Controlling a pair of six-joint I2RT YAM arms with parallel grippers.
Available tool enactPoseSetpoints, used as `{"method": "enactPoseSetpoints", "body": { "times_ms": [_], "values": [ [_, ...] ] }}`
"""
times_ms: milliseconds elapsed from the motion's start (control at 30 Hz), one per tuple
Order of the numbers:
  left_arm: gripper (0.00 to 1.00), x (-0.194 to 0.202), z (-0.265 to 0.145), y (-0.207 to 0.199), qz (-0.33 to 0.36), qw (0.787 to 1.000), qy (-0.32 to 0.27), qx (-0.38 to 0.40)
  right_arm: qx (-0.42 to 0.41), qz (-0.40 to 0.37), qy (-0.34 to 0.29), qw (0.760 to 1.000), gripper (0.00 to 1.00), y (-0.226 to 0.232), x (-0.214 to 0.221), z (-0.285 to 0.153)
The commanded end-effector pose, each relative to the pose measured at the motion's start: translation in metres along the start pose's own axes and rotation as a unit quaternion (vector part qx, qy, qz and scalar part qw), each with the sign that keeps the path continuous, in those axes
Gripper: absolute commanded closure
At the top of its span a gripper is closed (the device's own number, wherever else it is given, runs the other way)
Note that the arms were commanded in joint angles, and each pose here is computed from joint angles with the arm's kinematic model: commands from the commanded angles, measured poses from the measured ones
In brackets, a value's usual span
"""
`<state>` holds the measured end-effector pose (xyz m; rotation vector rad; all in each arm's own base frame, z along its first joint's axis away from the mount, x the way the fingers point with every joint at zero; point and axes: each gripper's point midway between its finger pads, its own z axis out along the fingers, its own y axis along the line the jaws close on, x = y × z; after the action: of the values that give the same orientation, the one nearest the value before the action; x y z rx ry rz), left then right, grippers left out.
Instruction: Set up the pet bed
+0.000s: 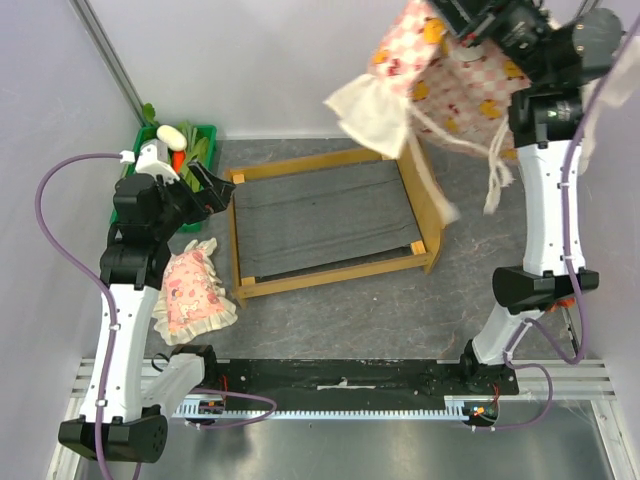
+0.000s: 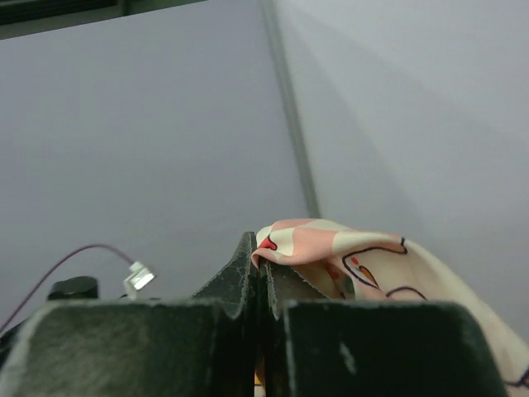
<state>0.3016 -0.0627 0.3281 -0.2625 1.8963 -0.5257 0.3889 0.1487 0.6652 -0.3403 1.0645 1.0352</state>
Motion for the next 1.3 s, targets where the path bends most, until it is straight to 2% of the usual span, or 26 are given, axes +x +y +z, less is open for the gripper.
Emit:
{"method": "enactPoseSetpoints", "body": {
  "times_ms": [0,167,400,467,500,567,600,633,667,700,733,767,800,833,867,900,933,1000,1067,1233,1267],
  "values": [
    [0.00,-0.040,-0.021,-0.002,-0.011,0.996,-0.090,-0.019,-0.135,0.023,0.010,0.990,1.00,0.082,0.009,0.021],
    [0.00,-0.075,-0.058,0.003,-0.005,0.983,-0.171,-0.065,-0.209,0.064,0.033,0.975,1.00,0.125,0.040,0.036],
    [0.00,-0.115,-0.103,0.009,0.018,0.962,-0.243,-0.124,-0.295,0.095,0.074,0.948,1.00,0.169,0.074,0.039],
    [0.00,-0.125,-0.119,0.008,0.021,0.954,-0.268,-0.134,-0.310,0.139,0.115,0.933,1.00,0.173,0.099,0.040],
    [0.00,-0.128,-0.123,0.009,0.025,0.951,-0.274,-0.138,-0.327,0.162,0.167,0.916,1.00,0.168,0.140,0.035],
    [0.00,-0.130,-0.127,0.006,0.041,0.950,-0.279,-0.133,-0.348,0.177,0.202,0.898,1.00,0.185,0.164,0.014],
    [0.00,-0.129,-0.124,0.004,0.049,0.952,-0.273,-0.128,-0.318,0.205,0.239,0.894,1.00,0.164,0.217,0.004],
    [0.00,-0.126,-0.118,0.003,0.057,0.956,-0.260,-0.121,-0.322,0.189,0.235,0.898,1.00,0.177,0.205,-0.013],
    [0.00,-0.121,-0.110,-0.003,0.069,0.963,-0.241,-0.102,-0.312,0.184,0.242,0.900,1.00,0.175,0.213,-0.024],
    [0.00,-0.112,-0.092,0.000,0.070,0.970,-0.209,-0.102,-0.270,0.170,0.272,0.908,1.00,0.157,0.248,-0.036],
    [0.00,-0.109,-0.084,-0.002,0.071,0.974,-0.194,-0.095,-0.255,0.140,0.271,0.917,1.00,0.165,0.235,-0.050],
    [0.00,-0.102,-0.072,-0.010,0.072,0.981,-0.170,-0.068,-0.231,0.124,0.287,0.921,1.00,0.159,0.242,-0.059],
    [0.00,-0.098,-0.054,-0.010,0.072,0.984,-0.150,-0.058,-0.196,0.139,0.324,0.915,1.00,0.153,0.261,-0.078],
    [0.00,-0.093,-0.043,-0.016,0.071,0.988,-0.131,-0.036,-0.196,0.110,0.318,0.921,1.00,0.159,0.252,-0.091],
    [0.00,-0.086,-0.032,-0.026,0.068,0.992,-0.109,-0.001,-0.186,0.107,0.327,0.920,1.00,0.159,0.255,-0.102],
    [0.00,-0.083,-0.023,-0.031,0.068,0.993,-0.098,0.018,-0.162,0.130,0.359,0.910,1.00,0.154,0.276,-0.122],
    [0.00,-0.079,-0.002,-0.033,0.064,0.995,-0.077,0.032,-0.149,0.121,0.352,0.916,1.00,0.159,0.269,-0.134],
    [0.00,-0.069,0.017,-0.047,0.059,0.994,-0.042,0.084,-0.123,0.146,0.376,0.907,1.00,0.158,0.289,-0.160],
    [0.00,-0.056,0.044,-0.061,0.053,0.988,0.003,0.147,-0.114,0.162,0.369,0.908,1.00,0.169,0.280,-0.179],
    [0.00,-0.028,0.090,-0.073,0.027,0.971,0.064,0.228,-0.058,0.191,0.374,0.906,1.00,0.175,0.290,-0.226],
    [0.00,-0.020,0.102,-0.073,0.030,0.967,0.076,0.242,-0.038,0.215,0.382,0.898,1.00,0.172,0.301,-0.235]
  ]
}}
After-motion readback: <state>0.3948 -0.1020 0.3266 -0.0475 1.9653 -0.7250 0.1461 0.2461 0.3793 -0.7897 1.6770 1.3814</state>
